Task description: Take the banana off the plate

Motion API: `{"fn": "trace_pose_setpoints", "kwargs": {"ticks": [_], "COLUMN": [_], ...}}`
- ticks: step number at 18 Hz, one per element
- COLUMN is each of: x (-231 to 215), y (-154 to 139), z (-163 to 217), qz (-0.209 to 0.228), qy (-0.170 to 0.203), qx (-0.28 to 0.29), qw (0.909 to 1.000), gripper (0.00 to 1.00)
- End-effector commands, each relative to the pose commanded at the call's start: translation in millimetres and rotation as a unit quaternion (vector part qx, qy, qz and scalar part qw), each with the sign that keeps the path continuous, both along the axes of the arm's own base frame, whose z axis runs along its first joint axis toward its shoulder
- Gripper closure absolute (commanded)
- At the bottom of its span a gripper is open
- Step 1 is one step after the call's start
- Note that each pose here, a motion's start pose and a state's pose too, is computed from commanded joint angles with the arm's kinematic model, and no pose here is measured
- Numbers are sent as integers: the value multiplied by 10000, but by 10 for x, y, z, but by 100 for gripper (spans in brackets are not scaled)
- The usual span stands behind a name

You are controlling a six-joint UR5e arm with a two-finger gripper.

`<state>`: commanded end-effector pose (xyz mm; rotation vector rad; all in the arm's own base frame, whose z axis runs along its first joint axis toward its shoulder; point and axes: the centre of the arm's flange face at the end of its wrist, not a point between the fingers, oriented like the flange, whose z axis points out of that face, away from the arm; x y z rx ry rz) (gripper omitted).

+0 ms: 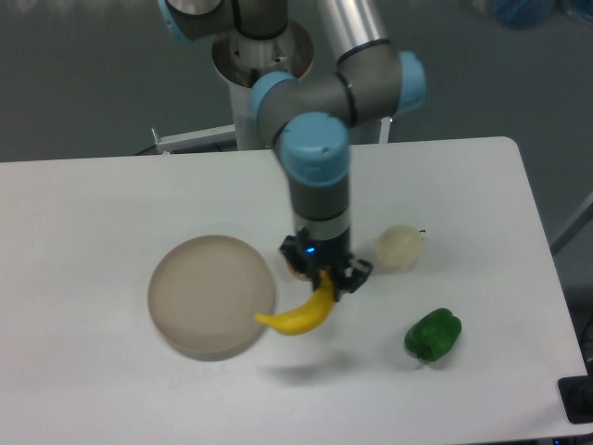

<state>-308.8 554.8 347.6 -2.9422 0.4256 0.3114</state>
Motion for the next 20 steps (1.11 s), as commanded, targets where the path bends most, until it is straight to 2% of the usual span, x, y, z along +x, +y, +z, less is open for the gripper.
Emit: {"fn": "trace_pose_setpoints", "kwargs": {"ticks": [4, 9, 11, 20], "x": [-350, -590, -636, -749], "y": [-100, -106, -78, -66], "z": [208, 267, 217, 231], "qz": [-184, -113, -236, -182], "qy": [227, 302, 318, 346], "qx": [71, 123, 73, 97], "qw": [9995, 9994, 9992, 9992], "gripper": [62, 62, 62, 62]}}
